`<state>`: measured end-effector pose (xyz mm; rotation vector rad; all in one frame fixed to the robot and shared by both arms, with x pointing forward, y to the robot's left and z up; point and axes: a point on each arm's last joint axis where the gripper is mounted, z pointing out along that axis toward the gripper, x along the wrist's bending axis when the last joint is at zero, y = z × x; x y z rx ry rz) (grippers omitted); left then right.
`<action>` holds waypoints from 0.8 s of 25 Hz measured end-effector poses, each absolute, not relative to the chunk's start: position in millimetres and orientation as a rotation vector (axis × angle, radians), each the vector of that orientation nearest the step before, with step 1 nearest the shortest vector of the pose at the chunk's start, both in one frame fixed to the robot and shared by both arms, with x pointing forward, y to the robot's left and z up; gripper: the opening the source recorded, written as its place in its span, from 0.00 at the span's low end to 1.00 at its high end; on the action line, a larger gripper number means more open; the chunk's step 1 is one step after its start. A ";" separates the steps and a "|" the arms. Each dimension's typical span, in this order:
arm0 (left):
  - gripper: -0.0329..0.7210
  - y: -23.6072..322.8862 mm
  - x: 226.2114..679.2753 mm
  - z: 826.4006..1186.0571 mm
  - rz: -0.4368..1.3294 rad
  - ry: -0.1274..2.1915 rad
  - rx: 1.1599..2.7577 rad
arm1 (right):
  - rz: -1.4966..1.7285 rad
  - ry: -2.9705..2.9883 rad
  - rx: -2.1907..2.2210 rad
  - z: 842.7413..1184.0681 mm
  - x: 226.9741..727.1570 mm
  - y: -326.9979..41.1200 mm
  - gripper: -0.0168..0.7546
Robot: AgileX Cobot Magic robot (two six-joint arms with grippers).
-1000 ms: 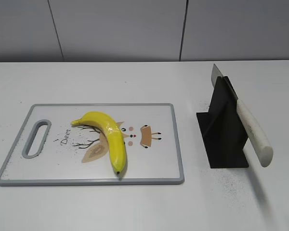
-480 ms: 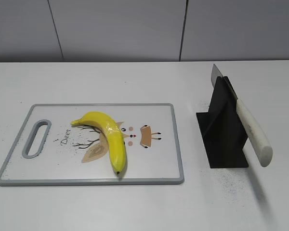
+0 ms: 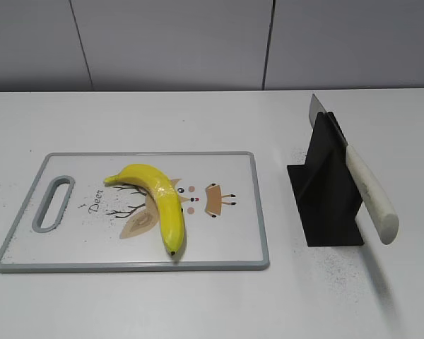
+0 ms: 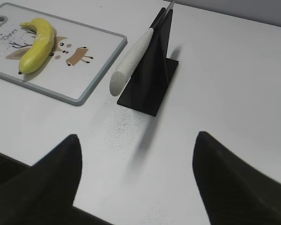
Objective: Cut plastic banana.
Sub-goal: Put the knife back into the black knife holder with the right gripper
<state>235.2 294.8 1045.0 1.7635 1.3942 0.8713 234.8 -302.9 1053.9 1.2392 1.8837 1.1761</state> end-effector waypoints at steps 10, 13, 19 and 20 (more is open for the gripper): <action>0.82 294.7 235.2 1045.1 0.871 1.393 1.763 | 1.080 1.724 1.384 1053.9 234.1 -301.8 0.74; 0.82 294.7 235.2 1045.1 0.871 1.393 1.763 | 1.032 1.648 1.445 1053.9 233.9 -301.4 0.74; 0.82 294.7 235.2 1045.1 0.871 1.393 1.763 | 0.965 1.542 1.524 1053.9 233.8 -300.8 0.74; 0.82 294.7 235.2 1045.1 0.871 1.393 1.763 | 0.959 1.533 1.530 1053.9 233.8 -300.8 0.74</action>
